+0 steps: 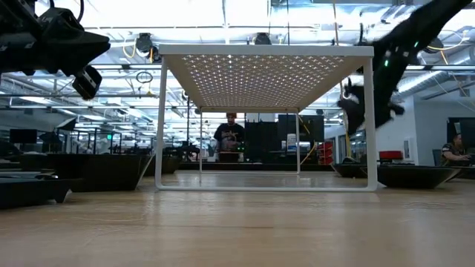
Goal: Pick & Place Mini shaped plates
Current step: Put the black leaf-shaped plate on the shelf
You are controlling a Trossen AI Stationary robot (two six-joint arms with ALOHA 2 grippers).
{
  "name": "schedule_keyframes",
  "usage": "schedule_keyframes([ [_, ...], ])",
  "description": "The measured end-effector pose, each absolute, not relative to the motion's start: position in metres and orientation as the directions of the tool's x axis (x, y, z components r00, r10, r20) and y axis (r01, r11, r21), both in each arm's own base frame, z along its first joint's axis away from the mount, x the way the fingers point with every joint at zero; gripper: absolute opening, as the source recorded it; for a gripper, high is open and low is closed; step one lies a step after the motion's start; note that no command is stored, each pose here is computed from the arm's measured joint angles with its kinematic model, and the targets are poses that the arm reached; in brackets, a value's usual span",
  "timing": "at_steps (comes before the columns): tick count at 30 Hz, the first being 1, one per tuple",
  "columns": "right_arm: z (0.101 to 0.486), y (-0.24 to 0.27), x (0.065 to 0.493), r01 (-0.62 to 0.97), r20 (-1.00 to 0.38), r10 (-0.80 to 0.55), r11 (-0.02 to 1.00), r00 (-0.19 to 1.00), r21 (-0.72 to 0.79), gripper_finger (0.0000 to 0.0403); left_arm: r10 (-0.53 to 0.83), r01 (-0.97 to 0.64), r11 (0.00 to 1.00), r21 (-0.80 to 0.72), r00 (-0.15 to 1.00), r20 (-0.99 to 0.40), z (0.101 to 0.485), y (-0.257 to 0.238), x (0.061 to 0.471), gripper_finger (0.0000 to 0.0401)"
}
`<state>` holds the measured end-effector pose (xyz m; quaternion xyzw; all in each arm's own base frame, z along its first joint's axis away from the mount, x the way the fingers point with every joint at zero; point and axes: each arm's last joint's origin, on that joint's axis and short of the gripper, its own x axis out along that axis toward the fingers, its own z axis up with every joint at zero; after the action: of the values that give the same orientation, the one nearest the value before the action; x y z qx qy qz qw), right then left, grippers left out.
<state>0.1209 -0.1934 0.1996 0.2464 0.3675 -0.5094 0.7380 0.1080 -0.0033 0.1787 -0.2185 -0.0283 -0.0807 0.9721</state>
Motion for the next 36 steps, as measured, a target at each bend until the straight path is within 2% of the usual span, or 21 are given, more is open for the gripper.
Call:
schedule_keyframes([
  [6, 0.169, -0.215, 0.114, 0.917, -0.862, -0.424, 0.384, 0.277, 0.105, 0.0251, -0.145, 0.169, 0.891, -0.420, 0.985, 0.090, 0.179, -0.003, 0.108, 0.0031],
  [14, 0.168, -0.223, 0.119, 0.895, -0.825, -0.462, 0.431, 0.327, 0.114, 0.0234, -0.144, 0.169, 0.891, -0.420, 0.985, 0.090, 0.179, -0.003, 0.108, 0.0031],
  [19, 0.168, -0.223, 0.118, 0.901, -0.827, -0.485, 0.429, 0.284, 0.058, 0.0231, -0.145, 0.169, 0.891, -0.420, 0.985, 0.090, 0.179, -0.003, 0.108, 0.0031],
  [36, 0.142, -0.230, 0.129, 0.878, -0.863, -0.422, 0.476, 0.276, 0.048, 0.0231, -0.144, 0.169, 0.891, -0.420, 0.985, 0.091, 0.179, -0.003, 0.108, 0.0031],
])
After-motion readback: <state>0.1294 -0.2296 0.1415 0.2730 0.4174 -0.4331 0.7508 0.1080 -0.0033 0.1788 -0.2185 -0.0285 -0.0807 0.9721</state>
